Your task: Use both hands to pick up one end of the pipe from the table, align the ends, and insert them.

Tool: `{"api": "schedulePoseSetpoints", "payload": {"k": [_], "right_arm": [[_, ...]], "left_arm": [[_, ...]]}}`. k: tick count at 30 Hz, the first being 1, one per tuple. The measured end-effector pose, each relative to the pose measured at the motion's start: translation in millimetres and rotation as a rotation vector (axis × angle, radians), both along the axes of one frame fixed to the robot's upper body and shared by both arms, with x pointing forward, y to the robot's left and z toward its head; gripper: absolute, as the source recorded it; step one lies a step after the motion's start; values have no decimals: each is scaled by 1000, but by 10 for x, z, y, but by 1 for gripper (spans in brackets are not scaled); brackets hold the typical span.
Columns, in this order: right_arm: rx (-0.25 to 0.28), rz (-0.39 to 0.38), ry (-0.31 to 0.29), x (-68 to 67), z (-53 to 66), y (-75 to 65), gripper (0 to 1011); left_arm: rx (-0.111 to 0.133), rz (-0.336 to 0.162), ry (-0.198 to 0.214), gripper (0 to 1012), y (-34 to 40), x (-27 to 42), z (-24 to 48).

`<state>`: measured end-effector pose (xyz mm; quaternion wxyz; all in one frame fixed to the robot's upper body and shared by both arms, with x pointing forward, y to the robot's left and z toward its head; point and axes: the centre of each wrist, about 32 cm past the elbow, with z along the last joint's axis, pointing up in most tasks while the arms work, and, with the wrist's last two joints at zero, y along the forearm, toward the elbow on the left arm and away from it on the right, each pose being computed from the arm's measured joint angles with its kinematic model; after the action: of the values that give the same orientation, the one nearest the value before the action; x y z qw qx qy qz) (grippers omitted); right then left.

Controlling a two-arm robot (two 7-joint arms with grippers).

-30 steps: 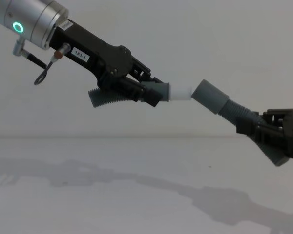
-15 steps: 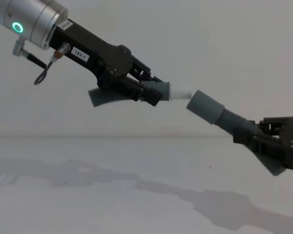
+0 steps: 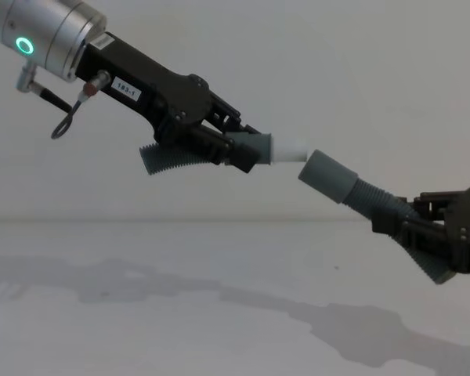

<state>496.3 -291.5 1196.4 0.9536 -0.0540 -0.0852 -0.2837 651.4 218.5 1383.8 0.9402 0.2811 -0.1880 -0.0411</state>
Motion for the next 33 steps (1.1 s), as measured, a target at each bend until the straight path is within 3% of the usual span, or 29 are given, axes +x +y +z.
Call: {"api": "schedulePoseSetpoints", "payload": {"k": [13, 33], "right_arm": [[0, -7, 10, 18, 5, 4, 182], [17, 4, 11, 34, 35, -25, 182]], "left_arm": [[1, -6, 9, 328, -19, -8, -6], [25, -28, 25, 328, -73, 49, -5]]}}
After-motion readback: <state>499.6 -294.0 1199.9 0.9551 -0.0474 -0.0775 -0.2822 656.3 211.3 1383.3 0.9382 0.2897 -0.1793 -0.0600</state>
